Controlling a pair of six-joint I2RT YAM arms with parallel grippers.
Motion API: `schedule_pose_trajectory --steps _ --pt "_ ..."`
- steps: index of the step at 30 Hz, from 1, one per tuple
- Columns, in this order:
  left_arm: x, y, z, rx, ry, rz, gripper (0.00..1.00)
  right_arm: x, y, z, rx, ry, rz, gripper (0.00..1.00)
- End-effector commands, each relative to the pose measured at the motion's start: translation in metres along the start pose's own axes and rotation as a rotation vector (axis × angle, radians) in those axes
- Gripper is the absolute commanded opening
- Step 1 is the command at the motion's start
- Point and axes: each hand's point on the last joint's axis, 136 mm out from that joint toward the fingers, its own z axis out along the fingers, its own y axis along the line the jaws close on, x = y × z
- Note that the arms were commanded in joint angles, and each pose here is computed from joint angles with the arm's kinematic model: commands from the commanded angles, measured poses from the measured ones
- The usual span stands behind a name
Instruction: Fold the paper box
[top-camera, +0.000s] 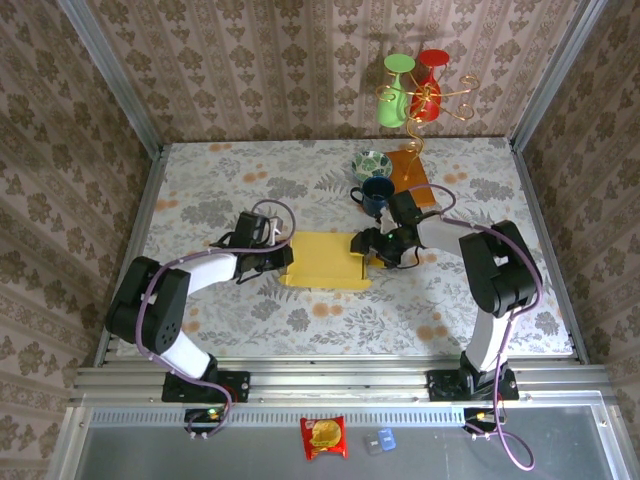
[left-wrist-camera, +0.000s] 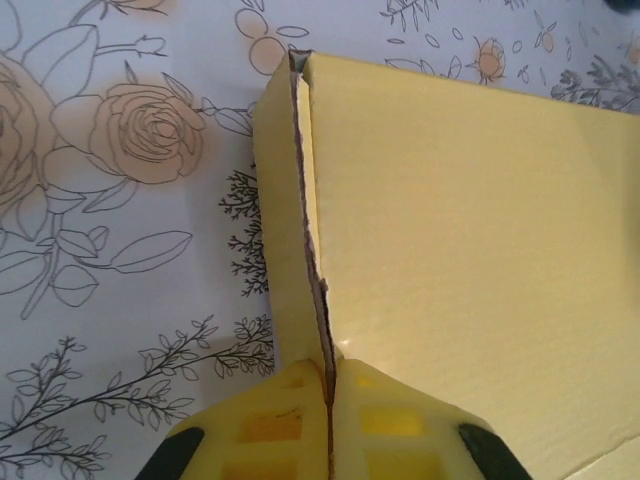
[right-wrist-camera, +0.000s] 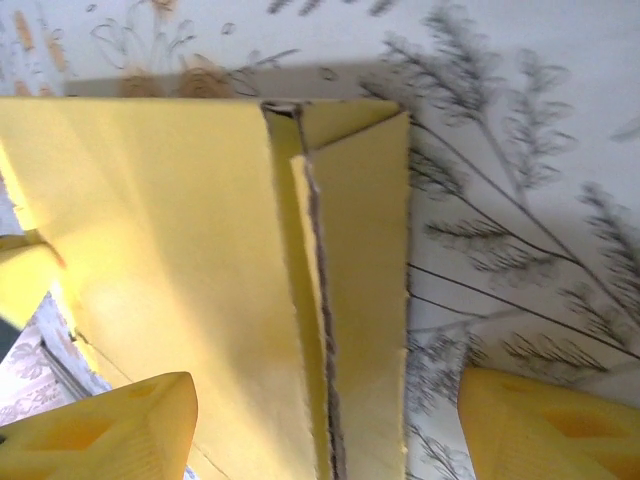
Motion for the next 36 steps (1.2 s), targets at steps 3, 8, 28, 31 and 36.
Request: schedule_pose_trajectory --steps 3,8,28,31,36 --pt "0.021 0.031 0.002 -0.04 0.062 -0.1 0.06 0.002 0.023 0.012 -0.139 0.04 -0.048 0.71" --pt "0.018 0.038 0.002 -0.013 0.051 -0.143 0.06 0.003 0.046 0.02 -0.224 0.071 -0.059 0.7" --pt "-0.01 0.036 -0.003 0.126 -0.022 -0.213 0.13 0.006 0.135 0.009 -0.368 0.026 -0.077 0.61" --pt "-0.013 0.03 -0.005 0.14 -0.029 -0.206 0.15 0.001 0.14 0.005 -0.374 0.009 -0.037 0.57" --pt "-0.032 0.019 -0.026 0.137 -0.118 -0.168 0.31 -0.003 0.142 -0.005 -0.378 -0.004 0.061 0.44"
